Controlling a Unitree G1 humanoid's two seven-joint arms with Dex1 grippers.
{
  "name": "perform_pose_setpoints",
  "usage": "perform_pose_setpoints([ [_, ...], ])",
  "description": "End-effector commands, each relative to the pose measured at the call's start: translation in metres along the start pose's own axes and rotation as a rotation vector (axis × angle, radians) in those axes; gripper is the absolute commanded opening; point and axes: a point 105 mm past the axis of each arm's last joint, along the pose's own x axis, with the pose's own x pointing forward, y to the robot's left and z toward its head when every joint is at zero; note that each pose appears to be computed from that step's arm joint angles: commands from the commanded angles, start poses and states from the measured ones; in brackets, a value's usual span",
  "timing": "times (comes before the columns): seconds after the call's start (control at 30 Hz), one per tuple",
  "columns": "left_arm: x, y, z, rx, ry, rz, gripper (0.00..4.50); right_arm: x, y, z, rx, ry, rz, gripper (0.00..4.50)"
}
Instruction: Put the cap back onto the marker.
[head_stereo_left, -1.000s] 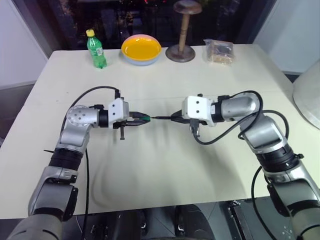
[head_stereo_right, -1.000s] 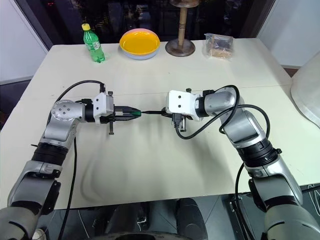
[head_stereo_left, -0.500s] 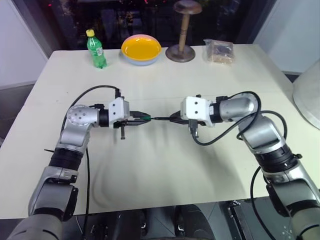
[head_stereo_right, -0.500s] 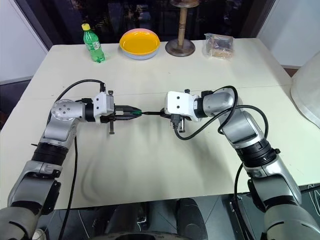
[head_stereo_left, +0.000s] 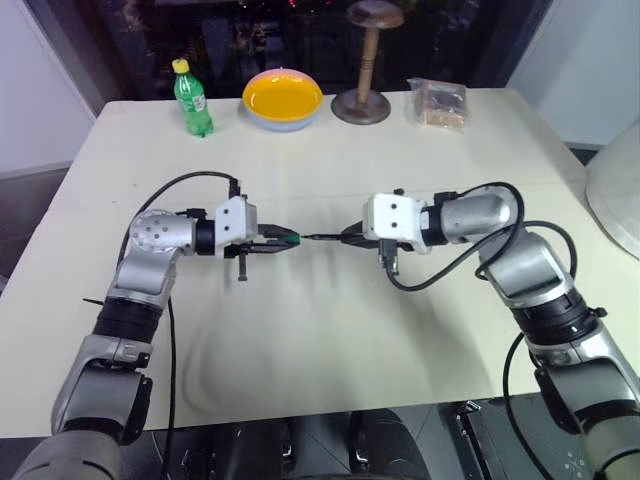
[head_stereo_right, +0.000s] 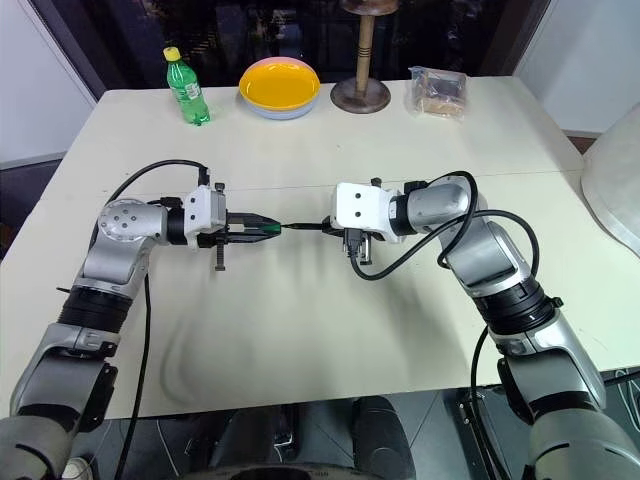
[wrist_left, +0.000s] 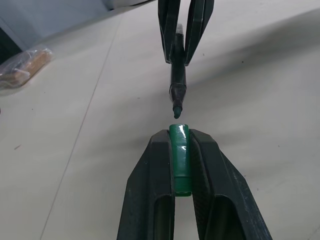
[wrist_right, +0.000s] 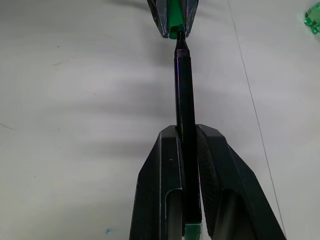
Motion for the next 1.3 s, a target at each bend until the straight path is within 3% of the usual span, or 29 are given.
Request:
perform_pose_setpoints([
  [0.03,-0.0026,0.0023,0.0087,0.030,-0.019,0.009,0.00,-0.0047,-0.0032,0.0053,-0.036,-0.006,-0.017,0.04],
  [1.3,0.0002,0.0014,0.0139,0.037,-0.023,-0.004,0.00,0.0014,0.0027,0.0070,-0.035,-0.015,0.007,0.04],
])
